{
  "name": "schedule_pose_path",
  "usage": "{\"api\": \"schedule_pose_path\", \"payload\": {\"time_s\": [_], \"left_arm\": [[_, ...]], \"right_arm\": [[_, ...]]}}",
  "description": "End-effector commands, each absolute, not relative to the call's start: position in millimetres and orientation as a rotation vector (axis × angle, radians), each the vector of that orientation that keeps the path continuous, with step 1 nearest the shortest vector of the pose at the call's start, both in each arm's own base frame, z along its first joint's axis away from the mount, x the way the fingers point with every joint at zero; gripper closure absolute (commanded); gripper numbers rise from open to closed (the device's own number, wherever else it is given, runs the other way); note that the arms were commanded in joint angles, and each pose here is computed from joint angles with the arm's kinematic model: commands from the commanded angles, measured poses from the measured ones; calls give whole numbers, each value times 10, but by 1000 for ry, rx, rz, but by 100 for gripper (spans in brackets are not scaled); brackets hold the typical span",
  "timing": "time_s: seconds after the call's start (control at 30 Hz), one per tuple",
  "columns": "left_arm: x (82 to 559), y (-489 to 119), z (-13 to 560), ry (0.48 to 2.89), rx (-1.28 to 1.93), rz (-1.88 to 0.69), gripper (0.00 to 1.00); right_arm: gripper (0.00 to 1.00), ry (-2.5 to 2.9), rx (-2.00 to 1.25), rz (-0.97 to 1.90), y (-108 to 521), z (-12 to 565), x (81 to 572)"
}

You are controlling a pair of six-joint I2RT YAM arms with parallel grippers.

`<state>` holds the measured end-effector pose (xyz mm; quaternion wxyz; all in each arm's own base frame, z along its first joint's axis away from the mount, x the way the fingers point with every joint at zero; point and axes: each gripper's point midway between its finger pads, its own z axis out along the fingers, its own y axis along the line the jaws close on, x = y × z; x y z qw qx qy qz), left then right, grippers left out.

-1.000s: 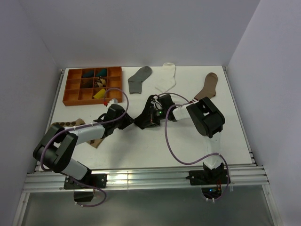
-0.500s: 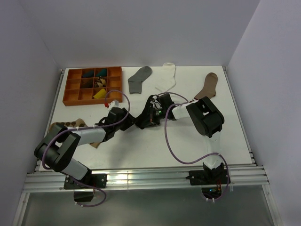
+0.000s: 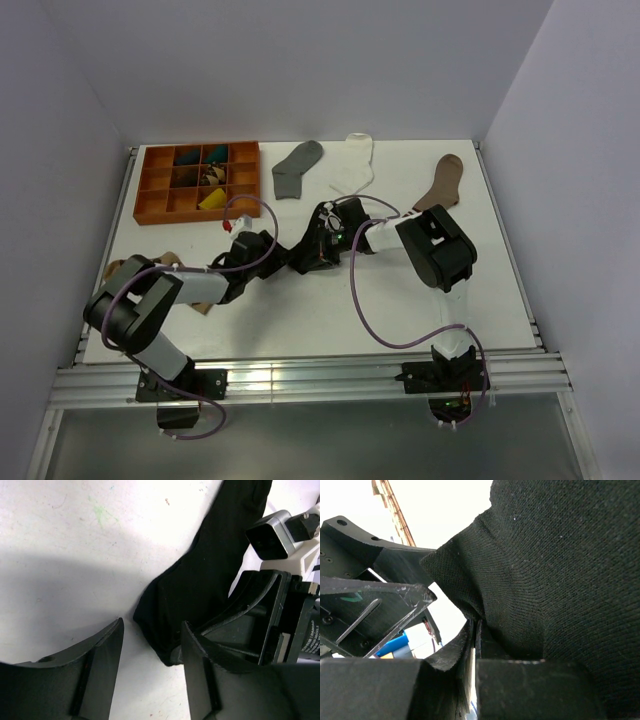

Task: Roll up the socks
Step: Roll the sock at the center of the board.

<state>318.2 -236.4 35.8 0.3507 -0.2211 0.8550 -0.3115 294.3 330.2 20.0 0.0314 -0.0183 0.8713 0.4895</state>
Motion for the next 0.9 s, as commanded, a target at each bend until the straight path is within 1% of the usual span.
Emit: {"api": "schedule_pose_path", "payload": {"time_s": [0.0,0.17,0.3,0.87], "left_arm": [[3334,-2425,456,2160,-584,-819,46],[3379,-2415,436,2166,-603,-787,51],[3389,-2384,419,2165,-626,-767,54],[3414,-2397,350,2213,-678,-729,59]], "right_arm": [[100,2706,-44,1432,3260,81,3011],[100,2706,-50,1426,3255,84,3012],[100,2705,-55,1423,3250,81,3009],[100,2717,-72,1391,3238,58,3021]]}}
